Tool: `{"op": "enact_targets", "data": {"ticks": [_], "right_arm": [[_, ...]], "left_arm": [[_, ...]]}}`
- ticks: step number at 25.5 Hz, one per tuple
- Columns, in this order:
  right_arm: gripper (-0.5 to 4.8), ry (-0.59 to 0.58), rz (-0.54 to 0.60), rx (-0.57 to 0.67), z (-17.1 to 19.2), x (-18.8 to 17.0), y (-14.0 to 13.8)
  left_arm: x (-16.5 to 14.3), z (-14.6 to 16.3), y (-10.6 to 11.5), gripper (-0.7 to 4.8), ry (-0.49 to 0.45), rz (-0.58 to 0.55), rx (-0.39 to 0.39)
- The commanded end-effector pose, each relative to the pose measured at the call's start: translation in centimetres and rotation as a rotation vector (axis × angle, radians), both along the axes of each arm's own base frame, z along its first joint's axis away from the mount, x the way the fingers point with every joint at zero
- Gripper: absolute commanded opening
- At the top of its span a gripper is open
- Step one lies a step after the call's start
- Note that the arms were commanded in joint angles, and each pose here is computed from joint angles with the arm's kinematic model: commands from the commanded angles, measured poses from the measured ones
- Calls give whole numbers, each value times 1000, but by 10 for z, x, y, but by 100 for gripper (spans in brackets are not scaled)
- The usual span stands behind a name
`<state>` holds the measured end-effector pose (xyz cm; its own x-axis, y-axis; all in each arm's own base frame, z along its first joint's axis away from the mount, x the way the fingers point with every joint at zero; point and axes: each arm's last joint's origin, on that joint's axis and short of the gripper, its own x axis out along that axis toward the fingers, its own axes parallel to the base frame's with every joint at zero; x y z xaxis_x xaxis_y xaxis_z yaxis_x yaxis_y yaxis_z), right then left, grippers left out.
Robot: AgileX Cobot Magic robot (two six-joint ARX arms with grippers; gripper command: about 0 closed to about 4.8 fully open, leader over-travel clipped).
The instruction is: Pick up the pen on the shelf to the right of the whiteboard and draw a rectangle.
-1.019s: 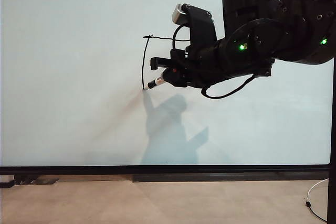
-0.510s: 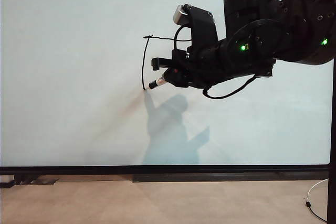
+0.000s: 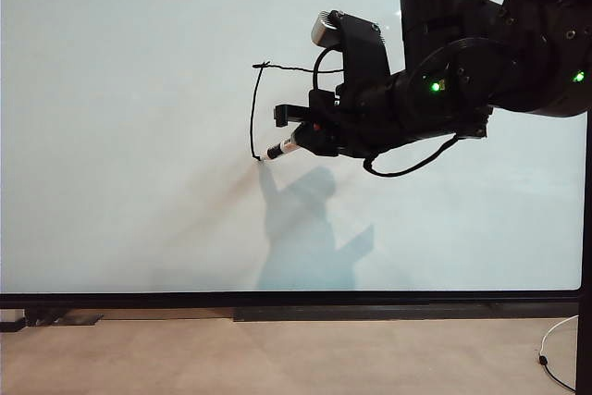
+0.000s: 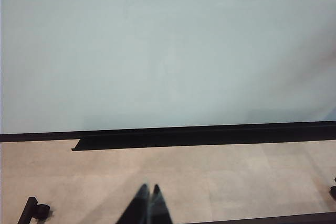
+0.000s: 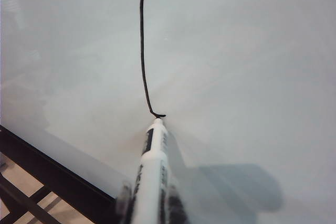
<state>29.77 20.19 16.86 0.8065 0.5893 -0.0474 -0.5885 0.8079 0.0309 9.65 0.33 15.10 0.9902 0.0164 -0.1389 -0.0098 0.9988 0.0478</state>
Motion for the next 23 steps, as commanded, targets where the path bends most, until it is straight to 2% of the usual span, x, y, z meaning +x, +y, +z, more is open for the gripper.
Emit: {"op": "enact_targets", "data": {"ticks": [1, 23], "right_arm": [[-8, -40, -51, 22, 6, 3, -5], [-8, -57, -132, 34, 4, -3, -41]], "left_arm": [[0, 2, 0, -5, -13, -2, 1], [0, 2, 0, -5, -12, -2, 1]]}}
